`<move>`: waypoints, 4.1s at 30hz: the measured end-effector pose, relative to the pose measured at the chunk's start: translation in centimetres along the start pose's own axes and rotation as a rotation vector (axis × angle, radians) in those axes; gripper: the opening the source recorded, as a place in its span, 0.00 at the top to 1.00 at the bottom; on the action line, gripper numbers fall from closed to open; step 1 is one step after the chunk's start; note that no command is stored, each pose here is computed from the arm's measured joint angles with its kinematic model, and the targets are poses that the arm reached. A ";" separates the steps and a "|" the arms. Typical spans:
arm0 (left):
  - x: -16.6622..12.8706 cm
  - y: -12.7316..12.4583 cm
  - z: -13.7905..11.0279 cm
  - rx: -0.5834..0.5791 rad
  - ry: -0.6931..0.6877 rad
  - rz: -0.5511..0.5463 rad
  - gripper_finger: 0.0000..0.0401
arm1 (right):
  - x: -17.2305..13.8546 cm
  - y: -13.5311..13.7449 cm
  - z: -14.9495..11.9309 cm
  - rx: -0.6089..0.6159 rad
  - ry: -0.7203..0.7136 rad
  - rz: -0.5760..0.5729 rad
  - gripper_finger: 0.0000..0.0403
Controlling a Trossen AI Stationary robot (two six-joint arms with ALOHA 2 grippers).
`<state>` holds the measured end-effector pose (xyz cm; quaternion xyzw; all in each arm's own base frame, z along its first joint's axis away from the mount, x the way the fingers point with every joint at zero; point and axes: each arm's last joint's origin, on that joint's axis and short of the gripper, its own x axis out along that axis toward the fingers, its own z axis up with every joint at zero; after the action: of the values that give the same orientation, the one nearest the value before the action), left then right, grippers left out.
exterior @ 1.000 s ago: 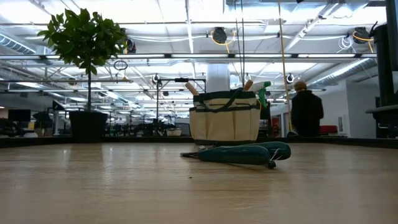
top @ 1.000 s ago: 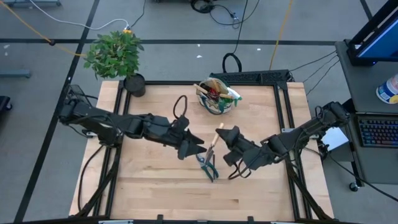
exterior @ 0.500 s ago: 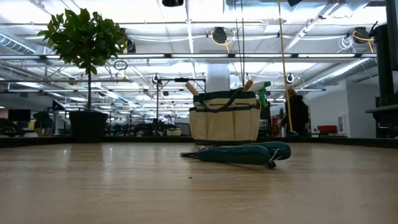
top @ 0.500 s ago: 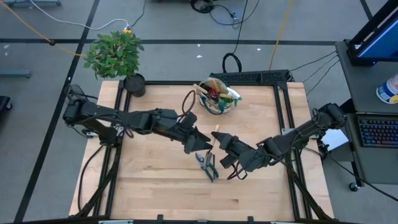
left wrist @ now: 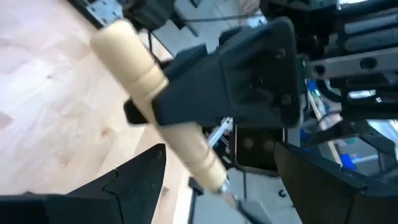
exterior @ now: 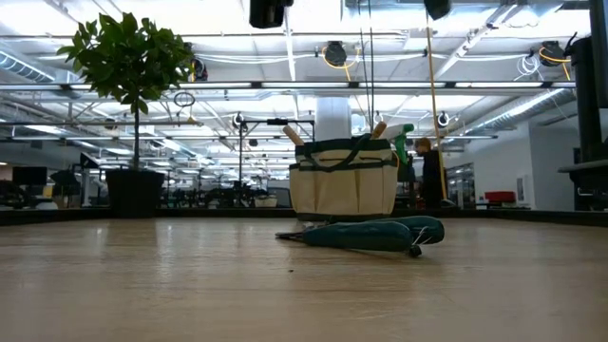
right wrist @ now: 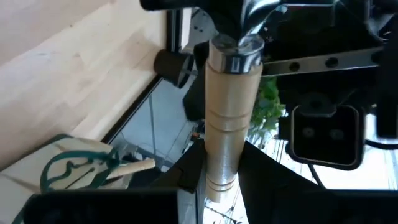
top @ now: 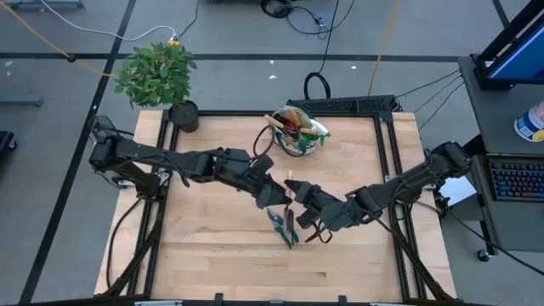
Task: Pick & Place Garden tools in Gardening bag
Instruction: Put the trowel into the gardening bag, then put the shear scissors into the gardening bag
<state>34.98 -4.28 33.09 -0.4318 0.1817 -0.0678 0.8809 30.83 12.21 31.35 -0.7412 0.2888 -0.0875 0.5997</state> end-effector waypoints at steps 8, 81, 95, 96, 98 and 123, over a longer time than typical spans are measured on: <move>-0.2 0.6 0.8 -0.049 -0.027 0.017 0.24 | 0.0 -0.9 0.0 0.052 -0.003 -0.062 0.86; -3.0 19.2 15.1 0.549 -0.593 0.431 0.82 | -6.8 7.9 -9.2 1.774 -0.159 0.080 0.43; -0.2 22.4 13.8 0.379 -0.616 0.407 0.82 | -6.7 8.3 -9.3 1.831 -0.132 0.103 0.42; -0.2 22.4 13.8 0.363 -0.620 0.411 0.82 | -6.7 8.3 -9.3 1.831 -0.133 0.103 0.42; -0.2 22.5 13.6 0.340 -0.612 0.420 0.82 | -6.7 8.3 -9.3 1.831 -0.132 0.102 0.43; -1.9 20.0 13.8 0.440 -0.487 0.469 0.33 | -6.7 8.4 -9.3 1.820 -0.124 0.107 0.42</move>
<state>37.70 18.74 25.57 -0.1831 0.0426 0.2021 0.9612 18.19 7.08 27.37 0.0285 0.1094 -0.2134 0.9704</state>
